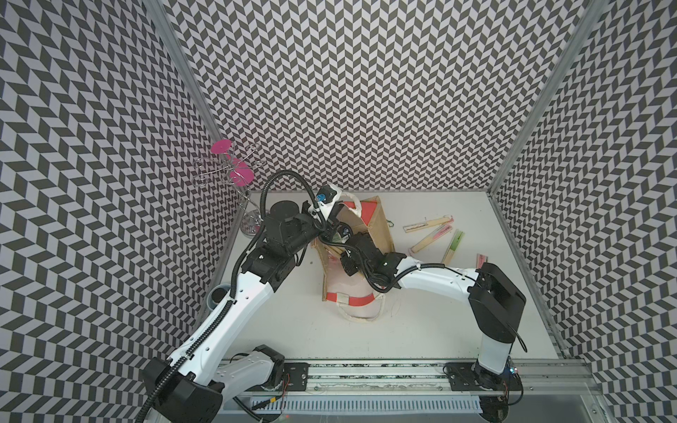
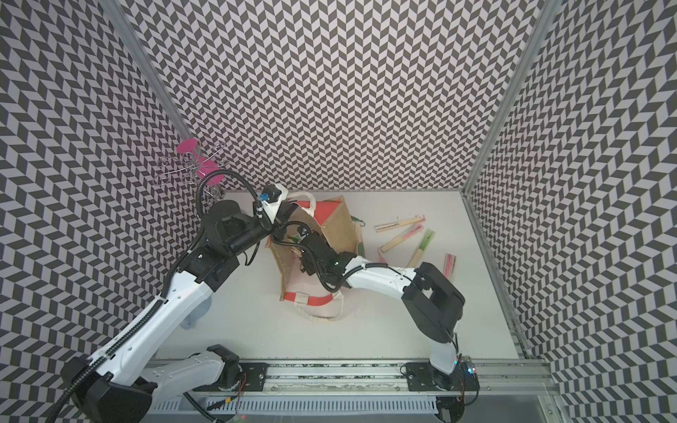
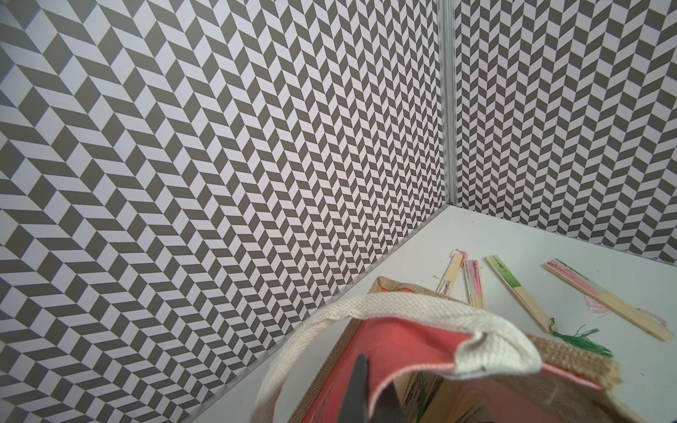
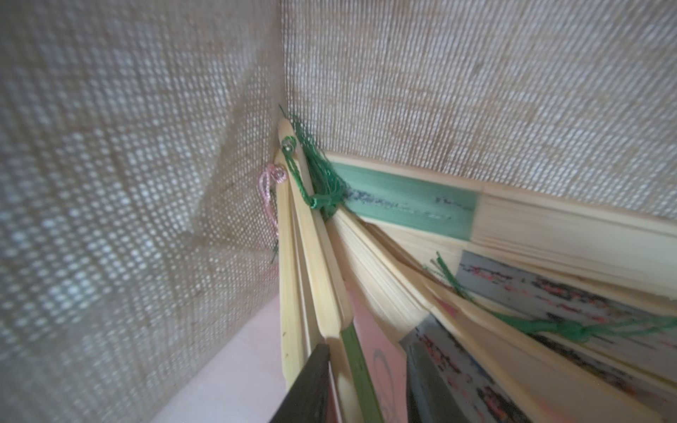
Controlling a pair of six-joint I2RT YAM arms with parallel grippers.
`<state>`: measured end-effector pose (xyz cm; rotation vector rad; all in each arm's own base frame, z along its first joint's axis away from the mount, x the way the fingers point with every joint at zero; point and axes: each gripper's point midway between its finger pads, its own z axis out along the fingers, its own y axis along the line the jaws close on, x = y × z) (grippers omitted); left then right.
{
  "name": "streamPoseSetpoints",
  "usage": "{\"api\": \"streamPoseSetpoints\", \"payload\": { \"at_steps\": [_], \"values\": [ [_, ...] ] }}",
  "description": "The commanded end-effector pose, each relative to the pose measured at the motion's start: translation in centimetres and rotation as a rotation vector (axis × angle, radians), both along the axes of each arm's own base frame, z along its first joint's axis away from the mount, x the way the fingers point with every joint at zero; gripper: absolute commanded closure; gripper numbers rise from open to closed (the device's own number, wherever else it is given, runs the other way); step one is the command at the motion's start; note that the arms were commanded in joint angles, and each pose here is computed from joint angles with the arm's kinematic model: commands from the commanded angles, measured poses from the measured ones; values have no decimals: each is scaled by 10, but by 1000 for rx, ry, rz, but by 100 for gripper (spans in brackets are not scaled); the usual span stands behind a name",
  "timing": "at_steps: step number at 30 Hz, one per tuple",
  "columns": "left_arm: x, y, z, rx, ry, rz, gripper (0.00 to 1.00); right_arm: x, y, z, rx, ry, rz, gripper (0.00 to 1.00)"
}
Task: Take out the folding fans from the tote bags
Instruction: Pick up the folding fan from the canvas bag.
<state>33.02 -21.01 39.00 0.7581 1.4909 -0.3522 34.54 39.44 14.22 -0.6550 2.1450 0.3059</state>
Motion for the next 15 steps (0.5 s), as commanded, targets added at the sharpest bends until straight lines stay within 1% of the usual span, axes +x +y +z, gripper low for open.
{"api": "streamPoseSetpoints", "payload": {
  "at_steps": [1, 5, 8, 11, 13, 15],
  "values": [
    [-10, 2, 37, -57, -114, -20, 100, 8, 4, -3, 22, 26, 8, 65],
    [-10, 1, 39, -62, -118, -22, 100, 4, 10, -12, 14, 54, 40, 68],
    [-10, 0, 40, -63, -121, -26, 100, 12, 3, -18, -19, 48, -17, 71],
    [-11, 0, 40, -65, -121, -29, 100, 16, -1, -19, -34, 45, -44, 73],
    [-12, 1, 41, -66, -123, -30, 100, 15, 2, -19, -22, 50, -30, 75],
    [-12, 1, 41, -68, -122, -28, 100, 13, 7, -18, -8, 60, -2, 79]
  ]
}}
